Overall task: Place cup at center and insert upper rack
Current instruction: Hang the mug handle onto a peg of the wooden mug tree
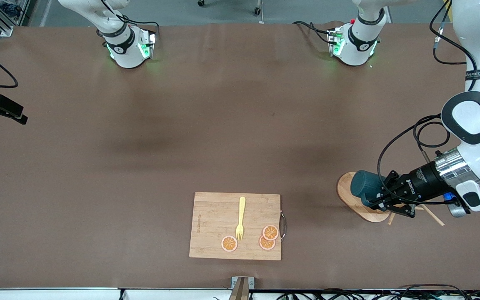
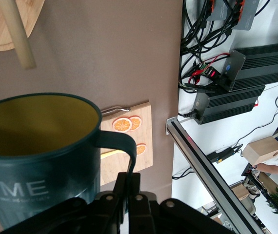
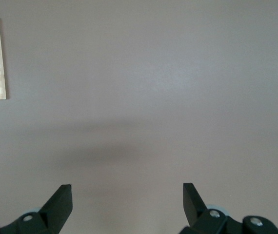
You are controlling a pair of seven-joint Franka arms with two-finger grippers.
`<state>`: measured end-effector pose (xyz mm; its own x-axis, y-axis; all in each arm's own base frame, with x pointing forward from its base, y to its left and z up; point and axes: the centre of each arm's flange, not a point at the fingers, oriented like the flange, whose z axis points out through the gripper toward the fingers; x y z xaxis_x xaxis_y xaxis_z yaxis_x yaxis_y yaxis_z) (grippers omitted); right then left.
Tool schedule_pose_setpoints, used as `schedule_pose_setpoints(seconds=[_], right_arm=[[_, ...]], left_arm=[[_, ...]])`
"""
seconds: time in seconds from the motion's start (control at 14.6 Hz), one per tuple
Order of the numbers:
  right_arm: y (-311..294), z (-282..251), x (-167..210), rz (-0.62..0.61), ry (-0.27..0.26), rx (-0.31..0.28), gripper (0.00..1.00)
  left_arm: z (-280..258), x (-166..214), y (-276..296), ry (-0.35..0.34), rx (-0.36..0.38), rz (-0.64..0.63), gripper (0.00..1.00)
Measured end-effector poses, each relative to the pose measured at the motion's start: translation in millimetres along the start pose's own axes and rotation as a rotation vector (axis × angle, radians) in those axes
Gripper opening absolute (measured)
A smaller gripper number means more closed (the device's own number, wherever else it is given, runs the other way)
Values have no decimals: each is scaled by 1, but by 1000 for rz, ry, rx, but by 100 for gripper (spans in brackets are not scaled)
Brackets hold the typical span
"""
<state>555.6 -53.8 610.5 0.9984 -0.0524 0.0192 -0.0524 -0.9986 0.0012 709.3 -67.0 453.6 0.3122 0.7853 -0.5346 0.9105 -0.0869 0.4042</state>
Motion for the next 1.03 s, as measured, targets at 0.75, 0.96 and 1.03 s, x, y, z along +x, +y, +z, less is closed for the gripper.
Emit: schedule_pose_setpoints(seconds=[0.75, 0.96, 1.03], right_arm=[[-5, 1, -11, -11, 14, 3, 100], [-5, 1, -11, -11, 17, 3, 100], [-5, 1, -11, -11, 17, 2, 100]], left_arm=[[1, 41, -9, -35, -24, 20, 5], [-2, 57, -12, -28, -28, 14, 5], [-4, 62, -13, -26, -30, 10, 5]])
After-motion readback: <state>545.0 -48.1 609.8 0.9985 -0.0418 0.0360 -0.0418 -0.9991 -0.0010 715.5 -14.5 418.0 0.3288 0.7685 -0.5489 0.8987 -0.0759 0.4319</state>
